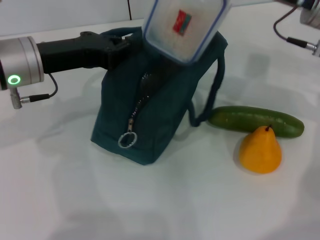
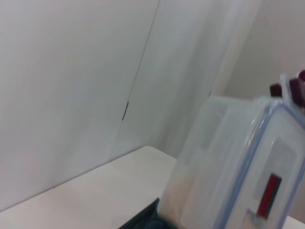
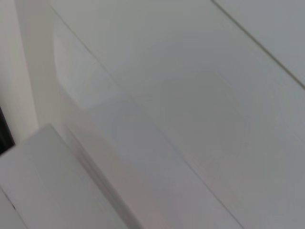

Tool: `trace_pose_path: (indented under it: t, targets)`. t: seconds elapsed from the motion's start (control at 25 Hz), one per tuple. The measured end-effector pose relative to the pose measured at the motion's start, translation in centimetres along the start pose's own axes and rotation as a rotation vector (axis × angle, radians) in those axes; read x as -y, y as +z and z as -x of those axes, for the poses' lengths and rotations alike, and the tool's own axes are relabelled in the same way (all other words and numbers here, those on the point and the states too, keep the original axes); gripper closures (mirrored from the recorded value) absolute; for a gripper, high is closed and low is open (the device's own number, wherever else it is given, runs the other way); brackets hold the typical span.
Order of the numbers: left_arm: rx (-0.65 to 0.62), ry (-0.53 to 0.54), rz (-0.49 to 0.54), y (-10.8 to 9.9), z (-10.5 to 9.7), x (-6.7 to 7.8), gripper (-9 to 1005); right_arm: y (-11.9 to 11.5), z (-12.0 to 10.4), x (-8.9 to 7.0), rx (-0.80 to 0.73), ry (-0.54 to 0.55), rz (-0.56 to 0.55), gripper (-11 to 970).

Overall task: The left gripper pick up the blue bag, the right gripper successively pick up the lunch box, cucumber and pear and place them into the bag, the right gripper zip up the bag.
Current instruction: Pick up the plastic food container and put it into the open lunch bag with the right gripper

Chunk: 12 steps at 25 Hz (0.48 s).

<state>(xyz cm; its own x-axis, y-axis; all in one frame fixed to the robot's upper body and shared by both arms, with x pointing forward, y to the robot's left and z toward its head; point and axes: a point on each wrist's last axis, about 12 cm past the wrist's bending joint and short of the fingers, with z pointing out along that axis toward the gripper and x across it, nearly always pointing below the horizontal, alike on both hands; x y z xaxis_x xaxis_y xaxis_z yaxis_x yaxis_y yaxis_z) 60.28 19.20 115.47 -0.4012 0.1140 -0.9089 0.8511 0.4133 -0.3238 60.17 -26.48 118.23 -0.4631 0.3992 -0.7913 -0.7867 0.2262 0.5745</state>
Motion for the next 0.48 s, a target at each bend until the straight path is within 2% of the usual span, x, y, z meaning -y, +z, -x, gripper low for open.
trace_pose_path:
  t: [0.48]
  targets:
    - [-0.004,-0.003,0.022,0.2,-0.3,-0.3,943,1.2,-2.2,0.5,-0.111,-0.025,-0.040,863]
